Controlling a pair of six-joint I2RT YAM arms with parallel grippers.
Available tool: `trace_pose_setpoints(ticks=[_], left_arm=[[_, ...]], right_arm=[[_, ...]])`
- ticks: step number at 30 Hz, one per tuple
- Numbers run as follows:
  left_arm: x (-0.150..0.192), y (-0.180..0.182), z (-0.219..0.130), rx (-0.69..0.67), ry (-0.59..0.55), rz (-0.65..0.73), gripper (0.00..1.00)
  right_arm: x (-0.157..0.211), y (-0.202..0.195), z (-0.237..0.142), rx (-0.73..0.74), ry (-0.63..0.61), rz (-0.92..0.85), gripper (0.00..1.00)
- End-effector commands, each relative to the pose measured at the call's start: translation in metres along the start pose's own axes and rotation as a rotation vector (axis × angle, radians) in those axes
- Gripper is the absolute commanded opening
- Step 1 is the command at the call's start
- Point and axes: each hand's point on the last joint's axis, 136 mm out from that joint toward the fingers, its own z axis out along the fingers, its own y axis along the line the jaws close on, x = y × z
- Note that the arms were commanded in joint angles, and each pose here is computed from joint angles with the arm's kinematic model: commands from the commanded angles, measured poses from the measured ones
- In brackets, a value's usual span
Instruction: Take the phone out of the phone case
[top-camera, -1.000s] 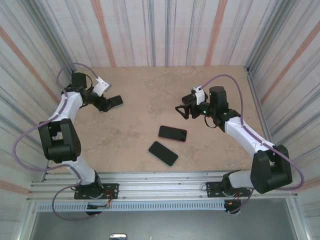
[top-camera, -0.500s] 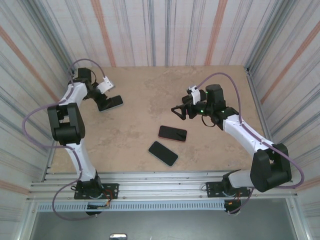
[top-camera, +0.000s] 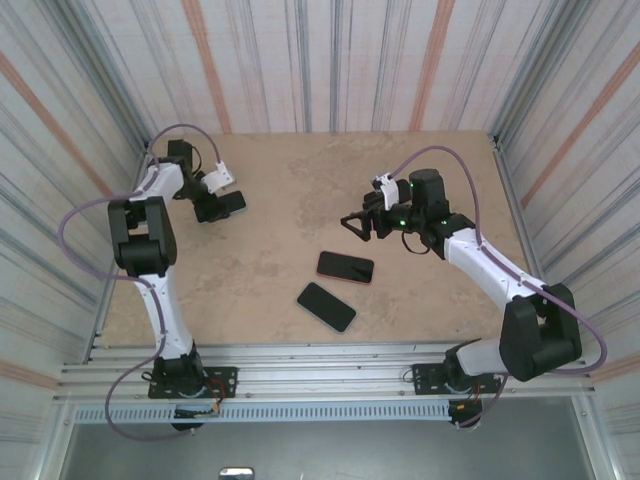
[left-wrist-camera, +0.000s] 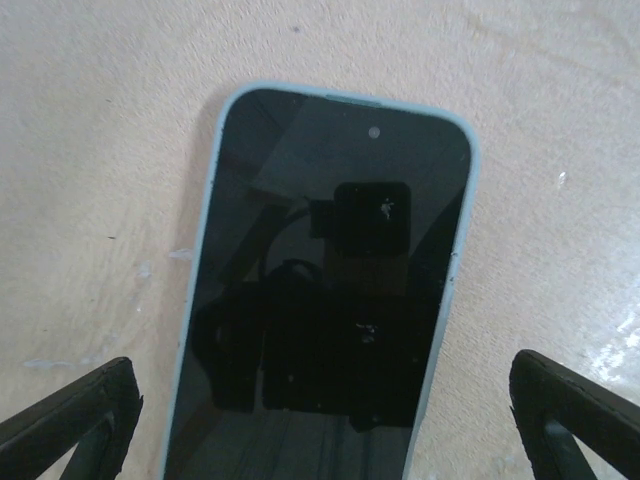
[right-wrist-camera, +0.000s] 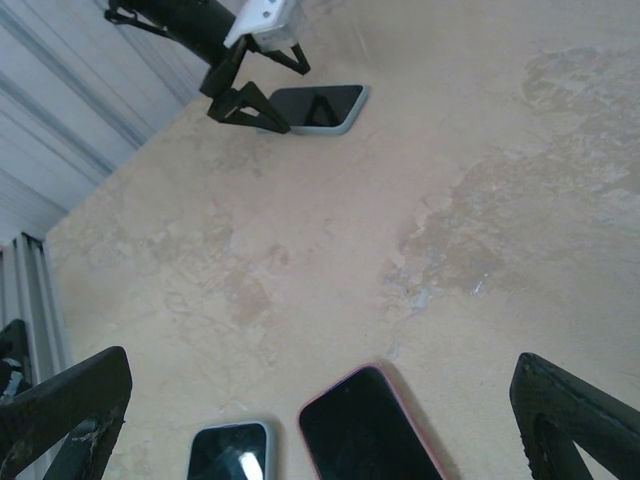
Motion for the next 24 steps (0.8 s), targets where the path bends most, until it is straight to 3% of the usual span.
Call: trace_pose_setpoints(ticks=[1, 24], left_arm=[[0.005, -0.002, 0.006, 0.023, 0.035, 0.028, 0.99], [0.018, -0.013, 0.035, 0.107, 0.054, -0.008, 0.91]], right_arm=[[0.0, 0.005, 0.003, -0.023, 0.019, 0.023, 0.99], [-0.003, 0.007, 0.013, -0.08, 0.011, 0.071, 0.99]])
